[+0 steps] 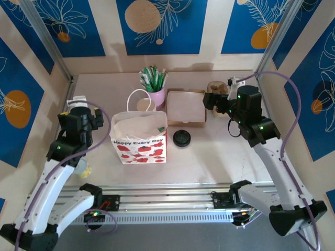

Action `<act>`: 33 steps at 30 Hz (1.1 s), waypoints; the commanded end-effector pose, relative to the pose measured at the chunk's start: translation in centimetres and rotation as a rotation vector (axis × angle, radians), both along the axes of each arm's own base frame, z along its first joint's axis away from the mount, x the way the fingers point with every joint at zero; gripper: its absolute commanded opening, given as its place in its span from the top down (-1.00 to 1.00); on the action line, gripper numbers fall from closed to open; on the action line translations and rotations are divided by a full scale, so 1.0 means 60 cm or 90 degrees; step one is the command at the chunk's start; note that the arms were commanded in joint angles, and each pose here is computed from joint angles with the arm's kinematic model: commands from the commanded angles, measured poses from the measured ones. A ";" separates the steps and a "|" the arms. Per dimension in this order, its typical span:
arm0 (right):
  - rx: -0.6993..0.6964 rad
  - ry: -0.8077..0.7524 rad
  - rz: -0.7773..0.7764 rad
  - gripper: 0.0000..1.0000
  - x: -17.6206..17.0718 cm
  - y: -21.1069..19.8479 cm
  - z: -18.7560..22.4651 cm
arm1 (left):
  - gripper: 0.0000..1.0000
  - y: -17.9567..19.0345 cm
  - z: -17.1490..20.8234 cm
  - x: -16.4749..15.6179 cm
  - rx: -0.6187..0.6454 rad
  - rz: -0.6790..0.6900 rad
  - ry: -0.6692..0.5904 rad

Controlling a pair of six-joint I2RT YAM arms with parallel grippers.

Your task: Pack the takeout coffee

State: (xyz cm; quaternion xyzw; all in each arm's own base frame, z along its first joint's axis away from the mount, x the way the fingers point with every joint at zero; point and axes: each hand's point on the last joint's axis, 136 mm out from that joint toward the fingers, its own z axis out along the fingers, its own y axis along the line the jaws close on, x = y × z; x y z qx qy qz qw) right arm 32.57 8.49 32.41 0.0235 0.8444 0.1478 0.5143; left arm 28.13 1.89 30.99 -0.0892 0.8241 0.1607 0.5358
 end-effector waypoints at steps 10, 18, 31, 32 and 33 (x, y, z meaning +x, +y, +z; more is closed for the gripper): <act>-0.010 0.033 -0.144 -0.98 0.071 -0.124 -0.186 | -1.00 0.051 -0.103 0.110 -0.046 0.057 -0.044; -0.055 -0.004 -0.119 -0.99 0.102 -0.125 -0.292 | -1.00 0.041 -0.195 0.141 -0.045 0.013 -0.030; -0.101 -0.042 -0.099 -0.98 0.121 -0.129 -0.367 | -1.00 0.007 -0.275 0.178 -0.047 -0.067 -0.030; -0.099 -0.052 -0.096 -0.98 0.122 -0.127 -0.372 | -1.00 0.012 -0.278 0.180 -0.046 -0.056 -0.034; -0.099 -0.052 -0.079 -0.98 0.120 -0.120 -0.378 | -1.00 0.015 -0.280 0.182 -0.046 -0.047 -0.037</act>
